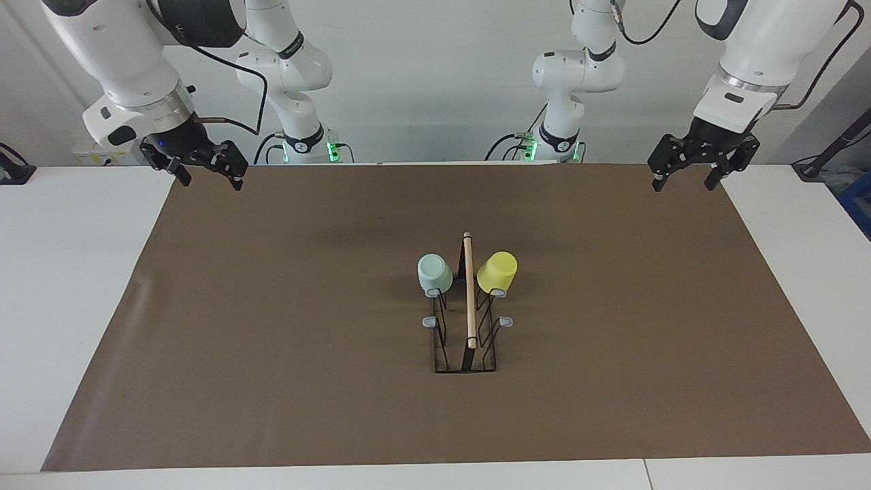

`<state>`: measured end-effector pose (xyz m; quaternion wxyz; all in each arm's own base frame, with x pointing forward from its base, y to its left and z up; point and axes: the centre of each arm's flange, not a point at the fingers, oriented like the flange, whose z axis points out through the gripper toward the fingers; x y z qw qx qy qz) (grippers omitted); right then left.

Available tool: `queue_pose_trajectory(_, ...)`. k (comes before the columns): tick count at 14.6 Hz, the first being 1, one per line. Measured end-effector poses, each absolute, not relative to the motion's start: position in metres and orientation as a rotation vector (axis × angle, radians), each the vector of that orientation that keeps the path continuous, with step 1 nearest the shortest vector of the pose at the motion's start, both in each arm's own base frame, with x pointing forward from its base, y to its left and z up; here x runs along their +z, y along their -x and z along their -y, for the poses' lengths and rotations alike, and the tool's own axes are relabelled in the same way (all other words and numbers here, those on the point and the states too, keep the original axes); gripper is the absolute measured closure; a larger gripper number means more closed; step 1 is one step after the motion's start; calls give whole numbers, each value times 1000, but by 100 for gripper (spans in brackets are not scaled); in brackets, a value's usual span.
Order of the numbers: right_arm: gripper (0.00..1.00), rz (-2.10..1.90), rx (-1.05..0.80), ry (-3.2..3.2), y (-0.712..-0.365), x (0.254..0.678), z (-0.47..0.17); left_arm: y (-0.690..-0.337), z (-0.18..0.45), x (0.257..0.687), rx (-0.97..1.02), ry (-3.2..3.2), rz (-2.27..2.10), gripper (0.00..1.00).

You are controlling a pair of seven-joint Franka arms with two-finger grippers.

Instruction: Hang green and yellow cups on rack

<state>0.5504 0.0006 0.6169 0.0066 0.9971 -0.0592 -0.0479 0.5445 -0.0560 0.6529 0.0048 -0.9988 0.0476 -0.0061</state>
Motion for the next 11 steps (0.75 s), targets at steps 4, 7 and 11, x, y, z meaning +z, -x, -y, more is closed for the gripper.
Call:
queue_pose_trajectory(4, 0, 185, -149, -3119, -550, 617, -1, -531, 52, 642, 31, 3126, -153, 0)
queue_pose_trajectory(7, 0, 185, -95, -3124, -555, 618, -1, -525, 50, 635, 57, 3125, -150, 0)
queue_pose_trajectory(11, 0, 185, -70, -3125, -557, 617, -1, -524, 46, 636, 56, 3126, -140, 0)
